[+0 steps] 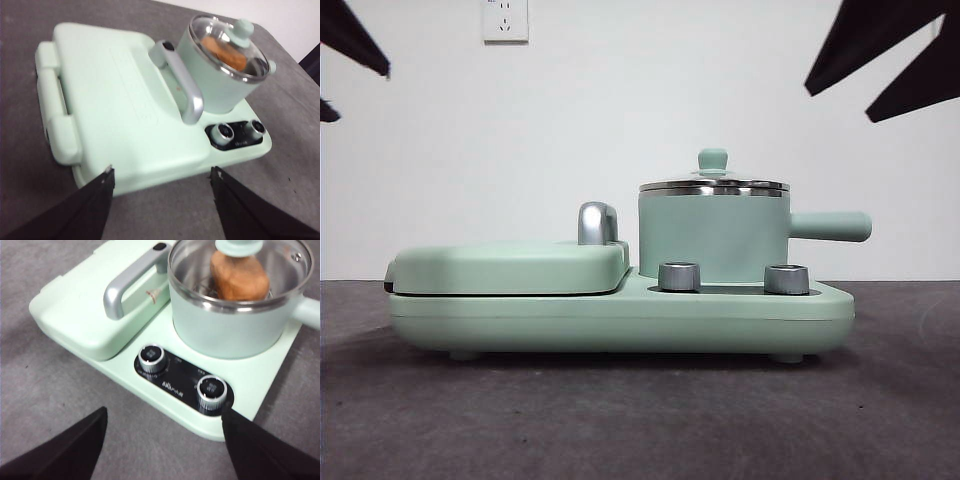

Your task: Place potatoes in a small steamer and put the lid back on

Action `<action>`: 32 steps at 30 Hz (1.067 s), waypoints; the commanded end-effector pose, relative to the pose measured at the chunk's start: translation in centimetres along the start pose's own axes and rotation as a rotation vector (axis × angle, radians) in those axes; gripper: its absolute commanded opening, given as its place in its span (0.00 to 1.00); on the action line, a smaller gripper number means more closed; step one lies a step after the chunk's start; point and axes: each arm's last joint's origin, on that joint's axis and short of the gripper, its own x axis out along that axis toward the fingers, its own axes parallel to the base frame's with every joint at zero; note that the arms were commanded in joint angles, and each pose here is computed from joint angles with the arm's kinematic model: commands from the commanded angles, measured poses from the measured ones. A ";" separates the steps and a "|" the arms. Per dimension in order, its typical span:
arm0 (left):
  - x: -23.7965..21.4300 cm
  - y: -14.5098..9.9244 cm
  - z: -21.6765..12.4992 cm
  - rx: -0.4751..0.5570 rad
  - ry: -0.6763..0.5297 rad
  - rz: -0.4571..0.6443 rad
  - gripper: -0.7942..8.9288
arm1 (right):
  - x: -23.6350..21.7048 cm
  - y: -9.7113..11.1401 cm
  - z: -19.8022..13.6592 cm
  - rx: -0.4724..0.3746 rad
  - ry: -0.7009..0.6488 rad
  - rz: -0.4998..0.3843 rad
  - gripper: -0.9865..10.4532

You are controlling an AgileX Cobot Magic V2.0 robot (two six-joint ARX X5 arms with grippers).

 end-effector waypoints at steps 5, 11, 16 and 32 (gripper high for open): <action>-1.5 -0.3 -1.1 -0.023 0.011 0.004 0.39 | 0.6 0.1 0.2 0.005 -0.003 0.008 0.40; -2.4 -0.7 -1.3 0.011 -0.011 -0.022 0.08 | 0.4 0.1 0.3 -0.006 -0.015 0.006 0.12; -2.6 -0.7 -1.4 0.031 -0.011 -0.023 0.09 | 0.3 0.2 0.4 -0.001 -0.033 0.009 0.10; -2.7 1.2 -4.4 0.214 -0.234 0.194 0.09 | 0.3 0.2 0.7 -0.004 -0.057 0.014 0.10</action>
